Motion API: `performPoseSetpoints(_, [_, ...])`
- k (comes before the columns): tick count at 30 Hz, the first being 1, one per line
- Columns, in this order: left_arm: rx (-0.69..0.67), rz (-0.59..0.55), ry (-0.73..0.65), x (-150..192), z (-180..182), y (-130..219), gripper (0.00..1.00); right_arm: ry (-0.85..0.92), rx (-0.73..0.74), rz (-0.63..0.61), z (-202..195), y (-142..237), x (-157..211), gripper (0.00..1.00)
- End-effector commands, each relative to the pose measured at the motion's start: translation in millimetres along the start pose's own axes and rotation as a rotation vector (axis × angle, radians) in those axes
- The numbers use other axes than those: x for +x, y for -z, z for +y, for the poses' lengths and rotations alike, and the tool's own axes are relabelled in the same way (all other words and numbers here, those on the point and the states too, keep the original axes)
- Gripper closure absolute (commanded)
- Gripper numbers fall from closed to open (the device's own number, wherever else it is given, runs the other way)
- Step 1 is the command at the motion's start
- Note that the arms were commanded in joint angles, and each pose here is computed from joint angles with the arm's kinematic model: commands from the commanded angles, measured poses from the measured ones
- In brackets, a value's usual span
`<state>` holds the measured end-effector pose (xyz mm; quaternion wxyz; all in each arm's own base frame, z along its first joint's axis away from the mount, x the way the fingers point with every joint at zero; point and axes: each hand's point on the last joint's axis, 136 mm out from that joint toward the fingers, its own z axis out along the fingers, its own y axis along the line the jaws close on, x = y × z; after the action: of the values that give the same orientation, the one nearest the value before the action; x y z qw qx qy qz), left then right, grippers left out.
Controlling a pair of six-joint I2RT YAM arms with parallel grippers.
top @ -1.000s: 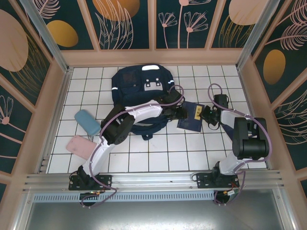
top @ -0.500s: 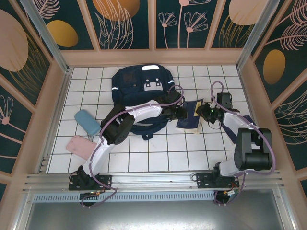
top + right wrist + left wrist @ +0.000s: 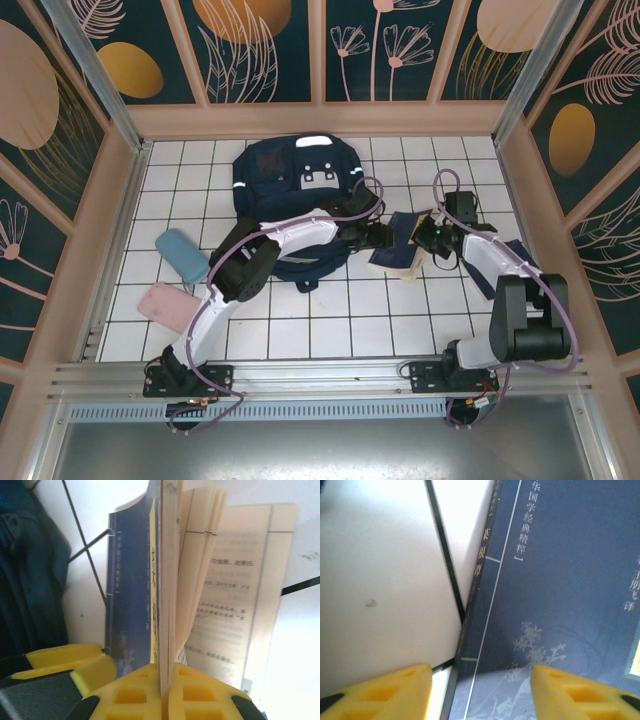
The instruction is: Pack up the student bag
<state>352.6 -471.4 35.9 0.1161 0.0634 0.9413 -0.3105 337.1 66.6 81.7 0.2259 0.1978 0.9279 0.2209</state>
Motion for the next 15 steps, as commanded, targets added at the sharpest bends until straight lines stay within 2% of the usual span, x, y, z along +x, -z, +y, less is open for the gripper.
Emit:
performPoseSetpoints(1, [0.111,-0.102,-0.044,-36.2,-39.4,52.5,0.39,0.045,-0.074,-0.136,27.1,35.8,-33.2,0.99])
performPoseSetpoints(7, [0.206,-0.203,-0.026,-69.8,-31.8,113.4,0.22,0.149,-0.345,-0.188,82.3,76.2,-46.9,0.99])
performPoseSetpoints(13, [0.313,-0.262,-0.107,-75.4,-23.5,153.6,0.07,0.219,-0.633,-0.128,134.8,100.9,-42.6,0.99])
performPoseSetpoints(15, [0.338,-0.264,-0.106,-77.5,-21.5,161.3,0.06,0.232,-0.700,-0.093,145.4,102.9,-39.5,1.00])
